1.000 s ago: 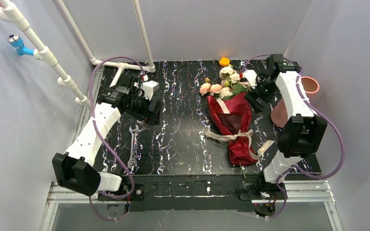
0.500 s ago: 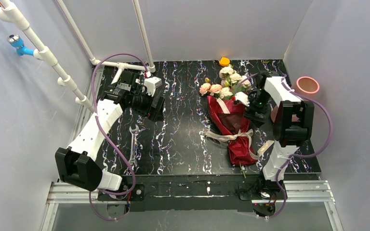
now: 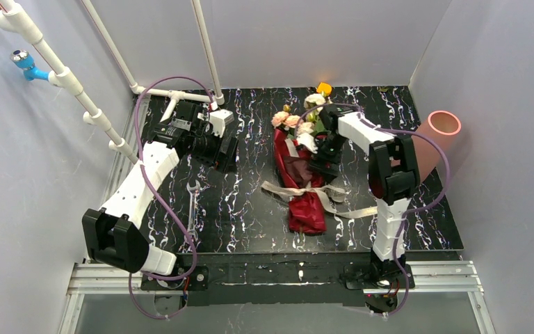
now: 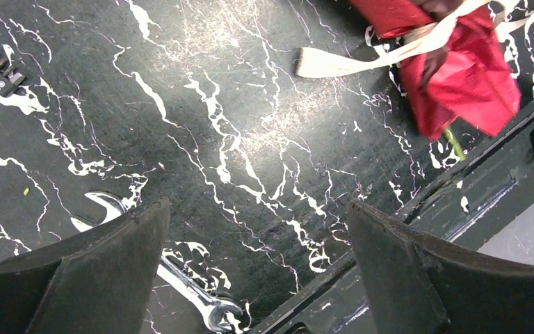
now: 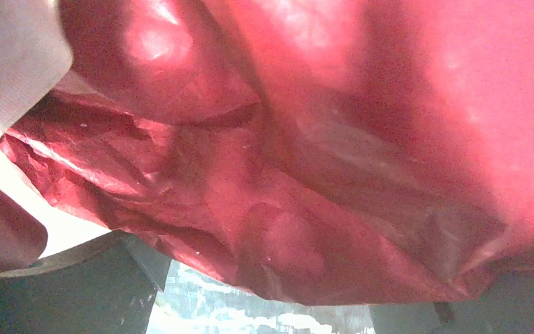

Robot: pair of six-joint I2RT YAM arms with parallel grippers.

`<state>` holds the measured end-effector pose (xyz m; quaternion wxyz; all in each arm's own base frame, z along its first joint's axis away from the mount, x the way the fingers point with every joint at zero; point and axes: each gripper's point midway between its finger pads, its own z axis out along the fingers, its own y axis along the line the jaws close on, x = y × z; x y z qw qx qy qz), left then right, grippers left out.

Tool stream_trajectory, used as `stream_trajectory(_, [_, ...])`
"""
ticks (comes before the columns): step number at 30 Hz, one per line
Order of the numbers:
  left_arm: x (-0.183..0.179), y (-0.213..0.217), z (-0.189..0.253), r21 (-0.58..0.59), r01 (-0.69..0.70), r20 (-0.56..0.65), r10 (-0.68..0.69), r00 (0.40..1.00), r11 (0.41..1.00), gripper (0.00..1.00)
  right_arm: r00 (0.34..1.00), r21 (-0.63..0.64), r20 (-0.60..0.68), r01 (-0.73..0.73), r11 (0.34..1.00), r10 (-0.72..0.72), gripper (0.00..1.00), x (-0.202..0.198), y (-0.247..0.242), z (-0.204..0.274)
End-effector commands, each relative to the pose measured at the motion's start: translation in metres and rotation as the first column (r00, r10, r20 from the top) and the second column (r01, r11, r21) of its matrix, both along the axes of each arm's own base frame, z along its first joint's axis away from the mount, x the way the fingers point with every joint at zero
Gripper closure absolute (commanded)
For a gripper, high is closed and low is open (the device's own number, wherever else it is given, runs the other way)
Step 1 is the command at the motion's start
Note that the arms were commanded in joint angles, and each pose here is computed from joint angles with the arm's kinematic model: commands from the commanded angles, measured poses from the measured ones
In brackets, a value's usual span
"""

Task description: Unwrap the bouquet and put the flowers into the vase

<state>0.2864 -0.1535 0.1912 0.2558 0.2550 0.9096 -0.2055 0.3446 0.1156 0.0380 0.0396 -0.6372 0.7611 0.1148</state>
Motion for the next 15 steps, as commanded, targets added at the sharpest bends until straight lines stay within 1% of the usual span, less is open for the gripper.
stream_trajectory(1, [-0.003,0.003,0.002,0.005,-0.01,0.015,0.01,1.0,1.0,0.0,0.994,0.158,0.032,0.101,0.982,-0.107,0.0,0.018,0.066,0.005])
stream_trajectory(5, [-0.009,0.0,0.001,-0.009,0.038,0.037,-0.037,0.999,0.999,0.0,0.991,0.211,0.03,0.12,0.97,-0.129,0.0,0.028,0.092,0.011])
stream_trajectory(9, [-0.013,-0.01,0.01,-0.058,0.148,0.121,-0.14,0.983,0.987,0.0,0.988,0.261,0.024,0.139,0.955,-0.151,0.0,0.027,0.094,0.044])
stream_trajectory(12, [-0.013,-0.027,0.026,-0.13,0.252,0.206,-0.222,0.953,0.959,0.0,0.982,0.31,0.021,0.174,0.935,-0.19,0.0,0.018,0.09,0.075])
stream_trajectory(15, [-0.003,-0.048,0.045,-0.21,0.338,0.28,-0.275,0.92,0.917,0.0,0.961,0.348,-0.022,0.264,0.899,-0.274,0.0,0.007,0.081,0.093])
